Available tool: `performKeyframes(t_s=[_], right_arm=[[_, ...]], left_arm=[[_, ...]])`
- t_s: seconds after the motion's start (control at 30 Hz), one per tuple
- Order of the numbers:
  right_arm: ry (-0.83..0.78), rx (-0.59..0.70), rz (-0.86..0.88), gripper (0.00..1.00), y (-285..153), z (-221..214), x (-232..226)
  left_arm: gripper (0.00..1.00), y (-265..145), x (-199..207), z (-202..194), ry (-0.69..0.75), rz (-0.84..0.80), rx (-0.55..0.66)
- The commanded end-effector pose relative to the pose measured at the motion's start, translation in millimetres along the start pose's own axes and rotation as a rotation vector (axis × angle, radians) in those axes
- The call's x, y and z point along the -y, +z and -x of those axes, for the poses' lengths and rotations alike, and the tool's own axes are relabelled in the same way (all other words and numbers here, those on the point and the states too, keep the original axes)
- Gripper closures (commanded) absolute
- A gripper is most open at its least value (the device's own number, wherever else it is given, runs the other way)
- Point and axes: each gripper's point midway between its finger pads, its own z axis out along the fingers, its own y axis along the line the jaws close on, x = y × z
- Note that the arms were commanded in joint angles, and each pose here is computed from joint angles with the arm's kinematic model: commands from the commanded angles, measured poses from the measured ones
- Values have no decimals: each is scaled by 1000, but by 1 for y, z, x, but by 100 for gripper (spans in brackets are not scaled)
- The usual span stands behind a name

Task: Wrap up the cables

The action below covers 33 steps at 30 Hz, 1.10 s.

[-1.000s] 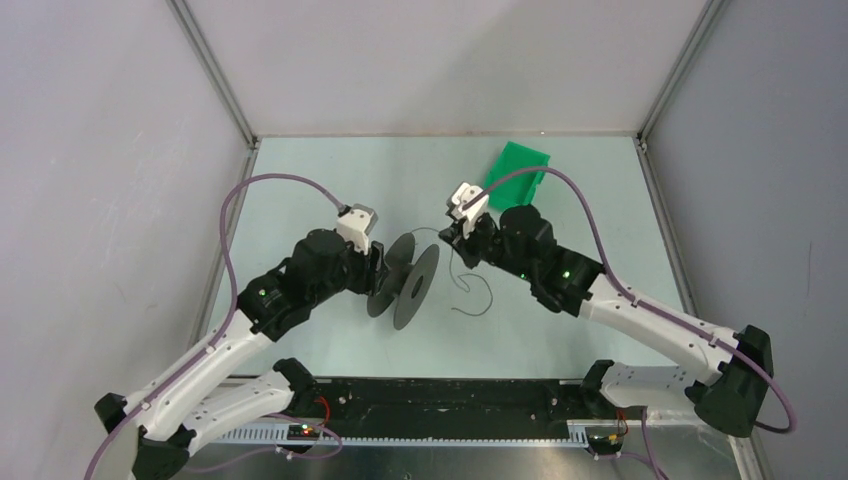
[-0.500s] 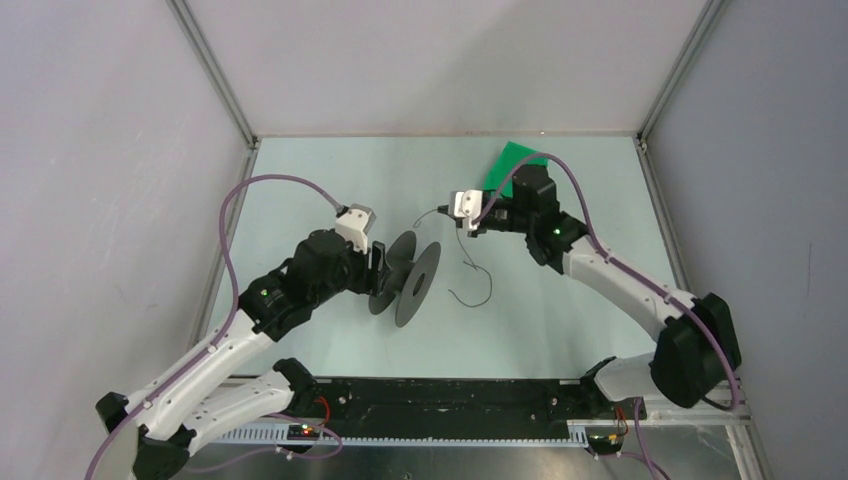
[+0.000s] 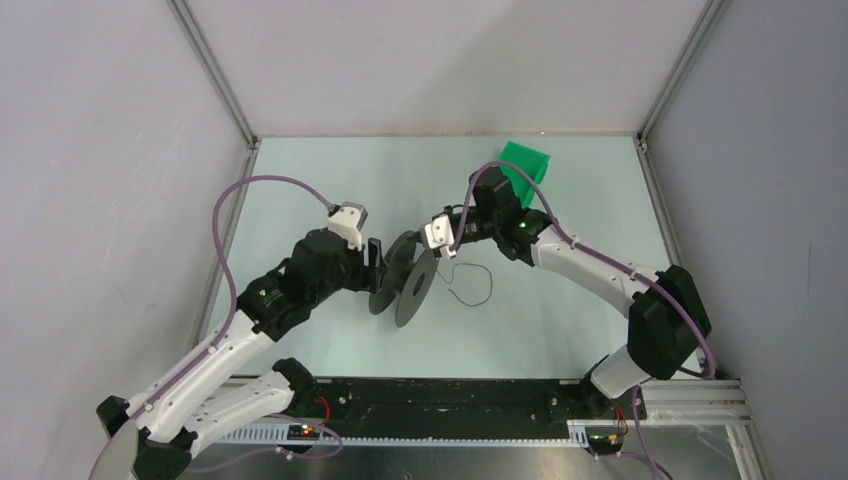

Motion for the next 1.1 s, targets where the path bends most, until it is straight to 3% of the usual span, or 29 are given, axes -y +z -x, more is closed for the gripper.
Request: performKeyframes(t_s=[0.0, 0.7, 1.07], right_arm=[[-12, -10, 26, 100, 2, 0, 3], [84, -78, 27, 100, 9, -12, -3], [105, -94, 20, 100, 10, -15, -2]], left_arm=[[27, -3, 1, 20, -37, 1, 85], [26, 21, 15, 26, -51, -54, 135], [32, 36, 14, 18, -41, -26, 106]])
